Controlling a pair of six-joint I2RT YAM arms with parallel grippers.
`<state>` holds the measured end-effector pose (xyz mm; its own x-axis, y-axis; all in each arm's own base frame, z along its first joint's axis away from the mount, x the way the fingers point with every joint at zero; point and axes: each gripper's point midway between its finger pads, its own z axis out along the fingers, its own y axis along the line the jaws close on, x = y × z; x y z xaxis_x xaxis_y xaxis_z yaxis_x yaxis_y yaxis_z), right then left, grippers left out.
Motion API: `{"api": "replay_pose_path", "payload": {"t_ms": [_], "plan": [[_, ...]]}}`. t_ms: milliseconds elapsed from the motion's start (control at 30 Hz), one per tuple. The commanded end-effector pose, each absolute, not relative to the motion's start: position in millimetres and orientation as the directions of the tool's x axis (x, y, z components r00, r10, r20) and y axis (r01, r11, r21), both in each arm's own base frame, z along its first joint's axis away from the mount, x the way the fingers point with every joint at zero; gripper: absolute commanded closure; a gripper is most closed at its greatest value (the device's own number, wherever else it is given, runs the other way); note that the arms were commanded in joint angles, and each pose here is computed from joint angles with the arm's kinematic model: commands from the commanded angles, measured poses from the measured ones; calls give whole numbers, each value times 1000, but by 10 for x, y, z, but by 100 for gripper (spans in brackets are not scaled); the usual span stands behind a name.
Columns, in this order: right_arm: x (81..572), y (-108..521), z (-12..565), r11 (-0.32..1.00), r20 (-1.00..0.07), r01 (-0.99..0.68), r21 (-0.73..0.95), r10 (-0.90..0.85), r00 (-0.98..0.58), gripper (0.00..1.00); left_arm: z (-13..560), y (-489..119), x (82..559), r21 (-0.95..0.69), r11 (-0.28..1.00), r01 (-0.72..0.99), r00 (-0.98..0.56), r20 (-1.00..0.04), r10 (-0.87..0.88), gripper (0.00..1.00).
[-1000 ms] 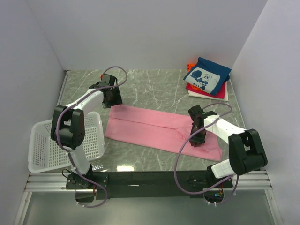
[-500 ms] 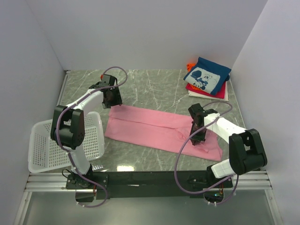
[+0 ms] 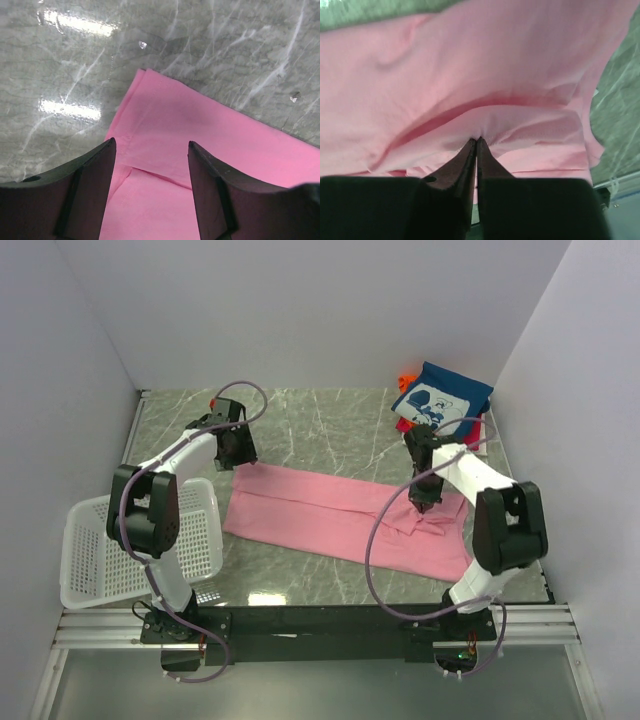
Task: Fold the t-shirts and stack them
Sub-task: Fold the tshirt
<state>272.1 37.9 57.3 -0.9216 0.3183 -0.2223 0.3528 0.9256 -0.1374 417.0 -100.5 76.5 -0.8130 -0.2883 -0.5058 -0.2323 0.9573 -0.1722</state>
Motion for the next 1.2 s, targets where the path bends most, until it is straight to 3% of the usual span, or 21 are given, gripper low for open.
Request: {"api": "replay_pose_path", "payload": {"t_ms": [0,67,200,367,633,1167], "plan": [[2982,254,733,918,-270,341,-203,282,-921,89,806,-1006,4211,-195,953,-230,-802,-517,-300,35],[3052,273,808,916,-288,349,-196,286,-914,71,815,-992,4222,-196,952,-233,-798,-521,-303,35],[3115,327,1094,922,-372,365,-133,294,-880,61,816,-983,4225,-195,952,-235,-797,-521,-304,35],[2937,526,1235,946,-398,325,4,299,-867,60,820,-1003,4217,-206,952,-228,-798,-520,-304,35],[2414,844,645,934,-229,313,173,348,-909,66,864,-1077,4187,-231,953,-195,-798,-528,-291,35],[2531,773,211,943,-184,322,88,333,-925,65,930,-1083,4172,-227,958,-178,-794,-542,-276,35]]}}
